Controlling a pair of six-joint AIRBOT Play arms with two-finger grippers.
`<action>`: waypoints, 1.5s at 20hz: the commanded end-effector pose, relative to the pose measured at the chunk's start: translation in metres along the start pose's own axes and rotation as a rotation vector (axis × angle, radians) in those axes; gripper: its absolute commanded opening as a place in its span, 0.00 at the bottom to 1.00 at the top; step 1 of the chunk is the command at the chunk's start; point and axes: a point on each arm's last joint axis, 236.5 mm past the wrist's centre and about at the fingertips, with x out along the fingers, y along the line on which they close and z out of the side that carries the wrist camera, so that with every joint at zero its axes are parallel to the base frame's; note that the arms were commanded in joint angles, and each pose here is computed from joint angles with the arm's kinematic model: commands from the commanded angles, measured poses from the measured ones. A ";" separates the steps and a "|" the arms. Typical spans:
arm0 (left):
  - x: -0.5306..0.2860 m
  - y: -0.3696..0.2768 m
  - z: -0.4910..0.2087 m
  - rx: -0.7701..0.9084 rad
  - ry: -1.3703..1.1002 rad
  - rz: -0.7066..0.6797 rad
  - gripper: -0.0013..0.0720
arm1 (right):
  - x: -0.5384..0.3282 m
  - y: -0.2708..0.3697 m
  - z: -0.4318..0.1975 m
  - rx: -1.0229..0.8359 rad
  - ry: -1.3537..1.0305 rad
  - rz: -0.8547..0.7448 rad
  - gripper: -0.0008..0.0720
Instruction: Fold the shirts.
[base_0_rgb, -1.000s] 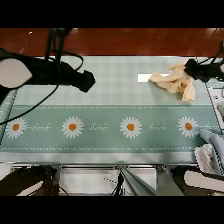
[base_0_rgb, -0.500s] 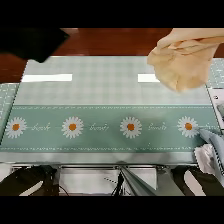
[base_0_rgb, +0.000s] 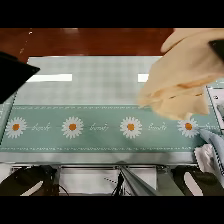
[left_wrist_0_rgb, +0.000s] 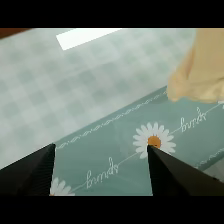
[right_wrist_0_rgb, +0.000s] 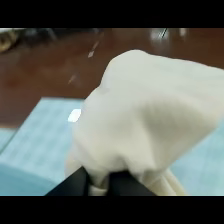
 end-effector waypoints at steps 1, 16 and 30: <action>0.019 0.005 -0.029 -0.019 0.114 0.012 0.98 | 0.030 0.011 -0.057 -0.040 0.247 0.020 0.06; 0.062 0.048 -0.134 -0.043 0.494 0.171 0.67 | 0.188 0.072 -0.348 -0.259 0.914 0.053 0.70; 0.176 -0.020 -0.328 -0.368 0.775 -0.155 0.93 | -0.019 -0.205 -0.172 0.039 0.647 -0.676 0.80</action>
